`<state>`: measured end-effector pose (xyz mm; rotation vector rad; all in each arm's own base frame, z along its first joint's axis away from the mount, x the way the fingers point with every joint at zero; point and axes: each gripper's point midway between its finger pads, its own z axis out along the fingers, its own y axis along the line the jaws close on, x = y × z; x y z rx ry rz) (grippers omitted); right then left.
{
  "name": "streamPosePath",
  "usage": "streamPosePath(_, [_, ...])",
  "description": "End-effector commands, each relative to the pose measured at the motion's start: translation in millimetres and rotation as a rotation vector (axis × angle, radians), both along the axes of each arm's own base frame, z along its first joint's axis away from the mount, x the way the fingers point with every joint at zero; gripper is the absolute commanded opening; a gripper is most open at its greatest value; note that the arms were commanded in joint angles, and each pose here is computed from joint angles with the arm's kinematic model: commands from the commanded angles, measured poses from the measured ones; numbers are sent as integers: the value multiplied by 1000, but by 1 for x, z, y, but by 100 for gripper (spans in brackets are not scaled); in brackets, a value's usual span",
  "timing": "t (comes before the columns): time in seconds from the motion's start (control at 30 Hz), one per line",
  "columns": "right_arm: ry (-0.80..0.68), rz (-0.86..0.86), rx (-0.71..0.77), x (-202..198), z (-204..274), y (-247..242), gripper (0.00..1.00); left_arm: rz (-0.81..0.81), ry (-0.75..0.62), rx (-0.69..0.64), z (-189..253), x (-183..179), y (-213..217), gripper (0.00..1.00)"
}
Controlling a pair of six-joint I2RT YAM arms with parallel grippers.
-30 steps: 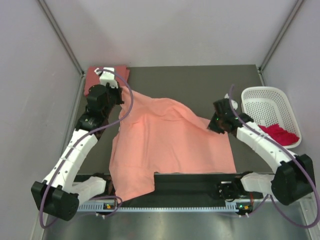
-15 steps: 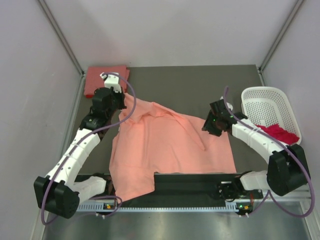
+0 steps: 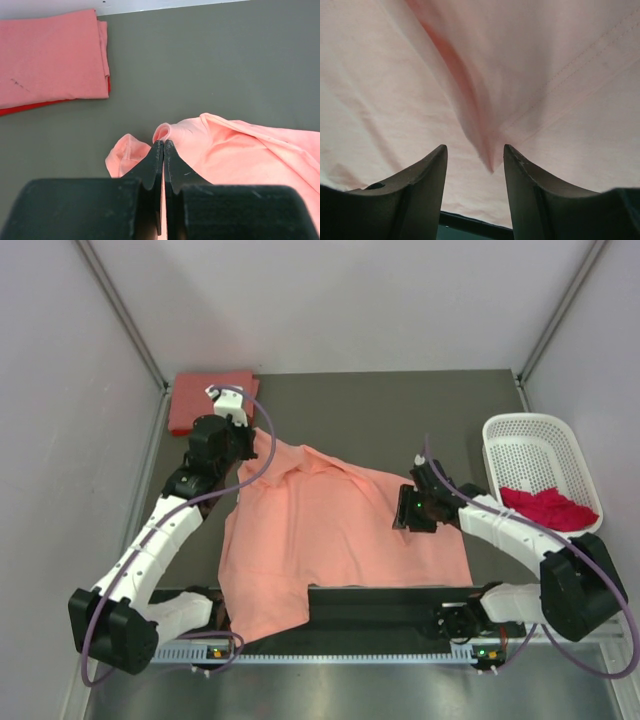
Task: Fold and stack the t-shirts
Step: Flatten the tshirt out
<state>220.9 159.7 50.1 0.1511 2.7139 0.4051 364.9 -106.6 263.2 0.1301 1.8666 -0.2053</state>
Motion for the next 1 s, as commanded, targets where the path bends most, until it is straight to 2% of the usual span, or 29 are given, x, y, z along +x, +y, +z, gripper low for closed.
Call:
streamPosePath(0.0, [-75,75,-18,1,11,3,48,-20,-83,-48,31,7,-10,0])
streamPosePath(0.23, [-40,109,-86,-9,-6,5,38,-23,-87,-56,33,3,-10,0])
streamPosePath(0.63, [-5,110,-184,-20,-24,-8,36,-19,-89,-62,34,-1,-8,0])
streamPosePath(0.7, [-10,108,-193,-18,-24,-8,32,-20,-90,-64,34,-1,-8,0])
streamPosePath(0.8, [-32,95,-194,-12,-21,-7,19,-17,-88,-68,34,-1,-8,0])
streamPosePath(0.83, [-26,95,-201,-13,-22,-8,11,-17,-86,-67,33,-1,-8,0])
streamPosePath(0.93, [-15,99,-213,-10,-23,-7,0,-19,-87,-69,35,-2,-9,0])
streamPosePath(0.97, [-16,99,-214,-9,-19,-6,0,-16,-90,-70,36,-1,-8,0])
